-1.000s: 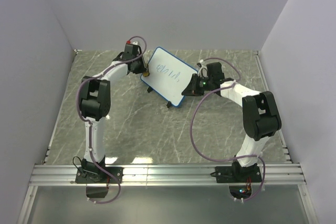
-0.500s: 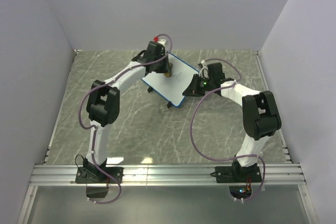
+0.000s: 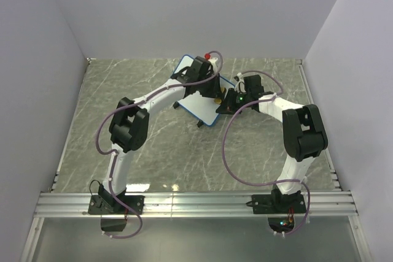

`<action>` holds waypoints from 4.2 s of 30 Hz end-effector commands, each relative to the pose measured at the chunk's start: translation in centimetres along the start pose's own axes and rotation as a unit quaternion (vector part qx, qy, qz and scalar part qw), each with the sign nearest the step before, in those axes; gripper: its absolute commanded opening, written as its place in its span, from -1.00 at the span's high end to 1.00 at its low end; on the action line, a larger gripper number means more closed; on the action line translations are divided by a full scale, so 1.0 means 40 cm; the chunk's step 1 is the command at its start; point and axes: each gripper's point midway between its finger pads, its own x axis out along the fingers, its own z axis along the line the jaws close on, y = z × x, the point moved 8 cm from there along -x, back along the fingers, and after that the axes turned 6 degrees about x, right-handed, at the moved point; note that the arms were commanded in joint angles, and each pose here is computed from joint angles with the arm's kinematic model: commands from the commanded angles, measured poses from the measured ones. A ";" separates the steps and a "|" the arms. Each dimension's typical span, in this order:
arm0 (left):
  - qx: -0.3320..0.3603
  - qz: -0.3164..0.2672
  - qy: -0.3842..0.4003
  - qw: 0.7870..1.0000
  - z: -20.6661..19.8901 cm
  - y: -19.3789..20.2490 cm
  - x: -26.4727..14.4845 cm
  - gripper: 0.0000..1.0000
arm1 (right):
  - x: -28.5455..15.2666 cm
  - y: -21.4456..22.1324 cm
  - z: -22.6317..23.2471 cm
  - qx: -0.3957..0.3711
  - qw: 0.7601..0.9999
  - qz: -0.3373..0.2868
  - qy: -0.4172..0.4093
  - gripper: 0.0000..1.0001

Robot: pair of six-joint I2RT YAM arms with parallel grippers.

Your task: Erase the whiteboard

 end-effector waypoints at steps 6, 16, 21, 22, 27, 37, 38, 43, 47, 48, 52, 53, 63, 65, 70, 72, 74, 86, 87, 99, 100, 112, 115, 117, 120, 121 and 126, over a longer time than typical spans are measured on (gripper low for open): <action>-0.071 0.037 -0.100 0.992 0.252 0.034 0.019 0.99 | 0.018 0.106 -0.011 0.006 0.995 0.097 0.026 1.00; -0.066 0.046 -0.234 0.969 0.382 0.138 -0.005 0.99 | 0.023 0.101 -0.013 0.004 0.994 0.103 0.029 1.00; -0.080 0.032 -0.263 0.961 0.388 0.124 -0.008 0.99 | 0.026 0.088 -0.004 0.002 0.995 0.101 0.026 1.00; -0.078 0.030 -0.257 0.963 0.382 0.114 -0.007 0.99 | 0.025 0.087 -0.003 0.002 0.995 0.100 0.025 1.00; -0.022 0.032 -0.172 0.984 0.271 0.084 0.017 0.99 | 0.027 0.089 -0.007 0.003 0.995 0.101 0.026 1.00; 0.045 0.011 -0.117 0.992 0.108 -0.019 0.061 0.99 | 0.034 0.102 -0.022 0.005 0.993 0.110 0.030 1.00; 0.040 0.016 -0.130 0.991 0.129 -0.015 0.069 0.99 | 0.033 0.102 -0.021 0.005 0.993 0.110 0.029 1.00; -0.004 0.009 -0.172 0.985 0.238 -0.029 0.066 0.99 | 0.033 0.091 -0.016 -0.002 0.993 0.110 0.031 1.00; -0.067 -0.002 -0.214 0.975 0.382 -0.041 0.034 0.99 | 0.032 0.088 -0.015 -0.005 0.993 0.112 0.033 1.00; -0.078 -0.008 -0.220 0.972 0.406 -0.051 0.026 0.99 | 0.034 0.090 -0.017 -0.005 0.993 0.115 0.033 1.00; -0.118 -0.014 -0.245 0.962 0.507 -0.059 0.001 0.99 | 0.033 0.092 -0.019 -0.003 0.993 0.117 0.033 1.00; -0.129 -0.012 -0.254 0.958 0.542 -0.054 -0.002 0.99 | 0.034 0.092 -0.018 -0.004 0.993 0.117 0.032 1.00; -0.154 0.000 -0.271 0.950 0.616 -0.009 -0.017 0.99 | 0.042 0.095 -0.025 0.001 0.992 0.122 0.032 1.00; -0.154 -0.004 -0.269 0.951 0.608 -0.013 -0.028 0.99 | 0.043 0.095 -0.025 0.001 0.992 0.122 0.031 1.00; -0.149 -0.025 -0.271 0.951 0.581 -0.055 -0.097 0.99 | 0.043 0.093 -0.026 0.003 0.992 0.119 0.032 1.00; -0.156 -0.046 -0.275 0.948 0.581 -0.085 -0.152 0.99 | 0.044 0.095 -0.029 0.004 0.992 0.117 0.035 1.00; -0.169 -0.059 -0.283 0.942 0.597 -0.098 -0.198 0.99 | 0.044 0.098 -0.031 0.005 0.993 0.115 0.038 1.00; -0.212 -0.019 -0.362 0.908 0.678 0.063 -0.394 0.99 | 0.046 0.101 -0.046 0.017 0.993 0.101 0.064 0.87; -0.214 -0.016 -0.366 0.906 0.678 0.075 -0.402 0.99 | 0.044 0.100 -0.046 0.018 0.993 0.099 0.065 0.78; -0.222 0.006 -0.397 0.891 0.637 0.175 -0.504 0.99 | -0.007 0.091 -0.015 0.013 0.994 0.050 0.093 -0.99; -0.224 0.010 -0.401 0.888 0.637 0.183 -0.510 0.99 | -0.017 0.086 -0.014 0.015 0.994 0.039 0.105 -0.99; -0.273 0.069 -0.393 0.875 0.625 0.295 -0.505 -0.25 | -0.218 0.097 0.104 -0.003 0.990 -0.099 0.103 -1.00; -0.279 0.076 -0.381 0.878 0.608 0.312 -0.510 -0.90 | -0.266 0.121 0.129 -0.009 0.988 -0.125 0.087 -0.99; -0.280 0.076 -0.380 0.879 0.593 0.311 -0.525 -0.99 | -0.286 0.135 0.140 -0.010 0.988 -0.134 0.077 -0.99; -0.270 0.066 -0.381 0.881 0.560 0.288 -0.550 -0.99 | -0.322 0.151 0.174 -0.017 0.987 -0.152 0.049 -0.99; -0.264 0.065 -0.380 0.884 0.545 0.279 -0.550 -0.99 | -0.336 0.160 0.189 -0.020 0.987 -0.158 0.039 -1.00; -0.234 0.024 -0.341 0.910 0.432 0.175 -0.566 -0.99 | -0.387 0.180 0.253 -0.033 0.982 -0.184 -0.004 -0.99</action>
